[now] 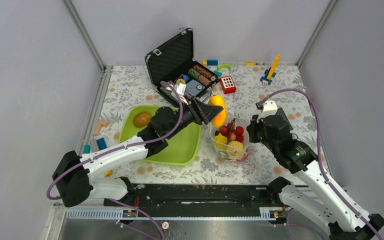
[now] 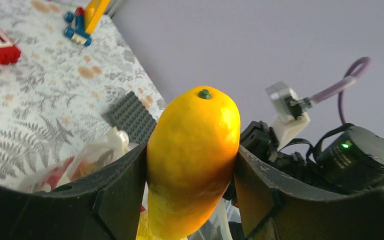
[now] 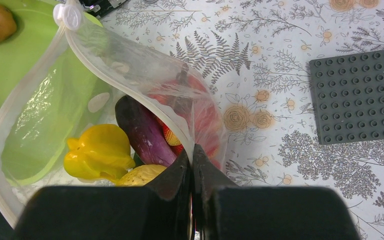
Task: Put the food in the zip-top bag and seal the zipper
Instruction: Place the fake fruit in the zipper food storage bag.
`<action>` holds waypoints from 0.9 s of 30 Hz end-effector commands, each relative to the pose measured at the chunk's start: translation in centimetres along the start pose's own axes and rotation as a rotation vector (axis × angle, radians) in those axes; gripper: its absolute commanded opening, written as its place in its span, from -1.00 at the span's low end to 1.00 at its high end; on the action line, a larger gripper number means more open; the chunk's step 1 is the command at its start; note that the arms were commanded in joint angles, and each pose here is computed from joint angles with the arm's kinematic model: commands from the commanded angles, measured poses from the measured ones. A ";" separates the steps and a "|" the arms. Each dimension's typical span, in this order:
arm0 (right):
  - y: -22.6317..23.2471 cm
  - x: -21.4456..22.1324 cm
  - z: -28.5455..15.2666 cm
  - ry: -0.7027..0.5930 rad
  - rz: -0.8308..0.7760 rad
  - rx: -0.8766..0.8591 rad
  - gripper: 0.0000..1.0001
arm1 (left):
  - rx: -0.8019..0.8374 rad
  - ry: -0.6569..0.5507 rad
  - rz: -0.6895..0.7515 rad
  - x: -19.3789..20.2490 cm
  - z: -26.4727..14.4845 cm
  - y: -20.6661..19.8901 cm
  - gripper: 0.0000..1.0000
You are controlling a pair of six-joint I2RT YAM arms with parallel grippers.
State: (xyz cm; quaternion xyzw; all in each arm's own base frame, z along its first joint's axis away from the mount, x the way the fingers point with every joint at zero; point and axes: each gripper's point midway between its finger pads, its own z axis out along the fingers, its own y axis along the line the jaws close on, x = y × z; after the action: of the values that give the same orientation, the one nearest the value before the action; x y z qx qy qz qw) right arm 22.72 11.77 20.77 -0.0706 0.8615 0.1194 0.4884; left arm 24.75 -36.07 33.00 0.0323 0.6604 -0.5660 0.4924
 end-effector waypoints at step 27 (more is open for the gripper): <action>0.5 -0.9 -0.3 -0.038 0.025 -0.028 -0.86 | -0.558 -0.064 -0.239 9.1 1.1 3.0 -0.27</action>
State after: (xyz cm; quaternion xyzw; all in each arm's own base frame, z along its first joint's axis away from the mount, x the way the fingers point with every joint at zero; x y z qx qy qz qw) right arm 22.55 11.95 20.93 -0.0720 0.8599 0.1274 0.4890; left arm 22.25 -39.89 22.48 -0.1691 0.7929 -0.4028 0.4247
